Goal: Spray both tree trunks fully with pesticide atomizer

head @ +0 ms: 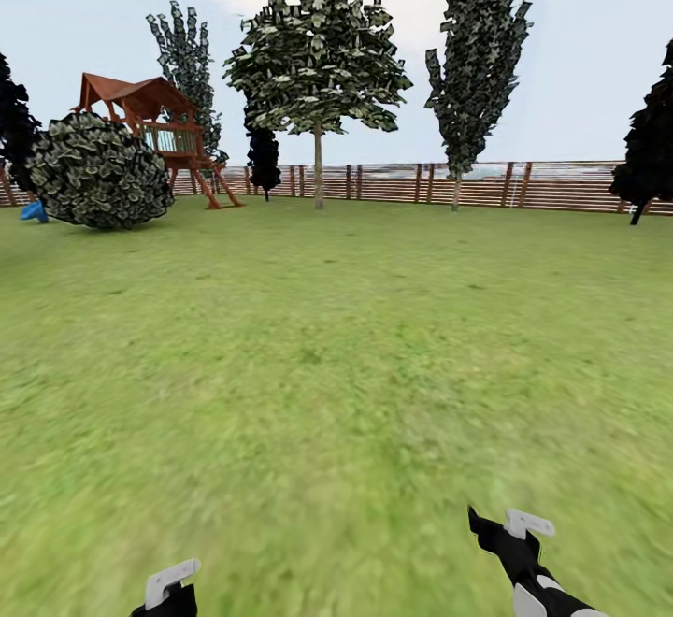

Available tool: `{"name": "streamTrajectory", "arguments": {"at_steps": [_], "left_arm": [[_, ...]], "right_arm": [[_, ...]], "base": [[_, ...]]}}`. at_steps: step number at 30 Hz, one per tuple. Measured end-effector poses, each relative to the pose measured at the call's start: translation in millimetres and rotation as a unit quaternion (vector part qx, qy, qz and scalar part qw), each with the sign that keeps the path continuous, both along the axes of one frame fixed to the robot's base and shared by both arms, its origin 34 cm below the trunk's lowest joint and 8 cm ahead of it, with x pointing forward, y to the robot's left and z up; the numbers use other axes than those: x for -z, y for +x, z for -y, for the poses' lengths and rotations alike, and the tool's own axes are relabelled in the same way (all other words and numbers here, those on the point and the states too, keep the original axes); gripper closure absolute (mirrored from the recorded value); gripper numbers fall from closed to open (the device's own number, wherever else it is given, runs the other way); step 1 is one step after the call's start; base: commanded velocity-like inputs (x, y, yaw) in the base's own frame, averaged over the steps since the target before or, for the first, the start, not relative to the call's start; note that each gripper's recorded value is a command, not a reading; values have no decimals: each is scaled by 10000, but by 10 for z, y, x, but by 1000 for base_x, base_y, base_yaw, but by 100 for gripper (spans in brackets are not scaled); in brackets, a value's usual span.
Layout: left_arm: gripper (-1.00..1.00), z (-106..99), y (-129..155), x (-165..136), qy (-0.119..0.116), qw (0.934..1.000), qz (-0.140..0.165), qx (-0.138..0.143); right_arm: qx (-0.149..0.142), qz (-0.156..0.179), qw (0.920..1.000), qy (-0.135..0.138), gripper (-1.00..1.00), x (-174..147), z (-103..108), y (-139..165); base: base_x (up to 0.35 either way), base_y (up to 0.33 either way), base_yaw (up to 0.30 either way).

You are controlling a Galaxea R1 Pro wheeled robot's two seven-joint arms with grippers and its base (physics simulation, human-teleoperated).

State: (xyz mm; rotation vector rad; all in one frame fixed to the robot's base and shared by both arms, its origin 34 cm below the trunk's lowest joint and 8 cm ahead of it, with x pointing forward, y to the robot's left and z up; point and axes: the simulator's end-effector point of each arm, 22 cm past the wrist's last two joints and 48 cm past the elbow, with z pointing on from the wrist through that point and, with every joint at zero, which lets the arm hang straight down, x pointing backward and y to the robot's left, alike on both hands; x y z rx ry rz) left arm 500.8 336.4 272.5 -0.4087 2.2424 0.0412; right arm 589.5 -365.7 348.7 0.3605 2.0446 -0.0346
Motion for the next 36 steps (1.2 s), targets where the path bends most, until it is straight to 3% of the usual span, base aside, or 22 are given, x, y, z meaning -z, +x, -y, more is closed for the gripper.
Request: {"name": "streamTrajectory", "arguments": {"at_steps": [36], "left_arm": [[100, 12, -3, 3, -7, 10000, -3, 4]], "right_arm": [[-1, 0, 10000, -1, -100, 0, 0, 0]], "base": [[330, 0, 0]]}}
